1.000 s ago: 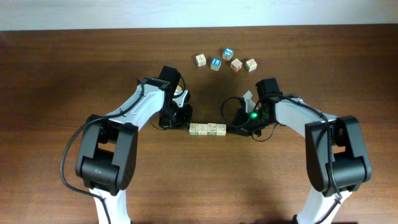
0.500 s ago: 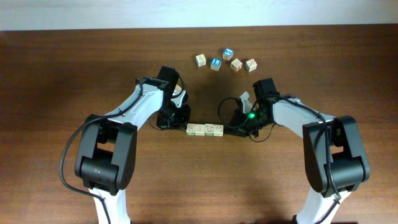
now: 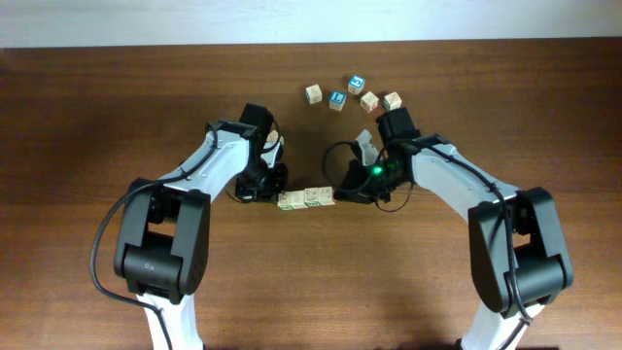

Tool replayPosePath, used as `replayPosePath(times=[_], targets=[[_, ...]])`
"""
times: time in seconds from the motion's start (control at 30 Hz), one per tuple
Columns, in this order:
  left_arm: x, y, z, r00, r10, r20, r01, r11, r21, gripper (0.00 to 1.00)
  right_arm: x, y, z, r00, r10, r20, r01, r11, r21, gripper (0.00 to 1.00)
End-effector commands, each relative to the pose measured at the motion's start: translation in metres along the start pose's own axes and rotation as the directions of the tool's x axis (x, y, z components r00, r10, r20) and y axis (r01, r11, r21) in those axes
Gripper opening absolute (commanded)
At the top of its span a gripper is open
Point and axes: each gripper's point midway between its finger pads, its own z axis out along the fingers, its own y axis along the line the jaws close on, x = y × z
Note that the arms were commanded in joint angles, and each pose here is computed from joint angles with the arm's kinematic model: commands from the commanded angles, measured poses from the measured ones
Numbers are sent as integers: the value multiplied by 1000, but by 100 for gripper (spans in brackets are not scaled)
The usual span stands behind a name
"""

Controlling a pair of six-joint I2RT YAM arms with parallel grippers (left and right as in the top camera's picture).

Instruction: Rotate 4 blocks

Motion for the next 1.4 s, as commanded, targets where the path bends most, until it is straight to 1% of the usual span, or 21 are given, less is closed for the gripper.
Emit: replayPosePath(times=[0.0, 0.2, 0.63, 0.97, 1.23, 1.3, 1.37], targets=[[10, -35, 5, 999, 34, -41, -28, 990, 138, 0, 9, 50, 4, 994, -105, -32, 102, 990, -98, 4], [10, -35, 5, 999, 34, -41, -28, 990, 138, 0, 16, 64, 12, 989, -139, -55, 134, 987, -91, 4], [10, -34, 5, 998, 41, -39, -35, 990, 138, 0, 20, 67, 17, 992, -105, -64, 100, 992, -73, 4], [9, -35, 5, 998, 42, -36, -37, 990, 139, 0, 27, 70, 29, 992, -105, -69, 104, 994, -18, 4], [9, -34, 5, 998, 42, -35, -37, 990, 137, 0, 24, 66, 29, 995, -86, -56, 87, 996, 10, 4], [6, -25, 6, 999, 37, -24, -35, 996, 86, 0, 24, 65, 29, 995, -80, -52, 81, 997, 17, 4], [1, -10, 4, 1000, -23, -10, 24, 998, 51, 0, 23, 64, 29, 996, -80, -50, 81, 997, 20, 4]])
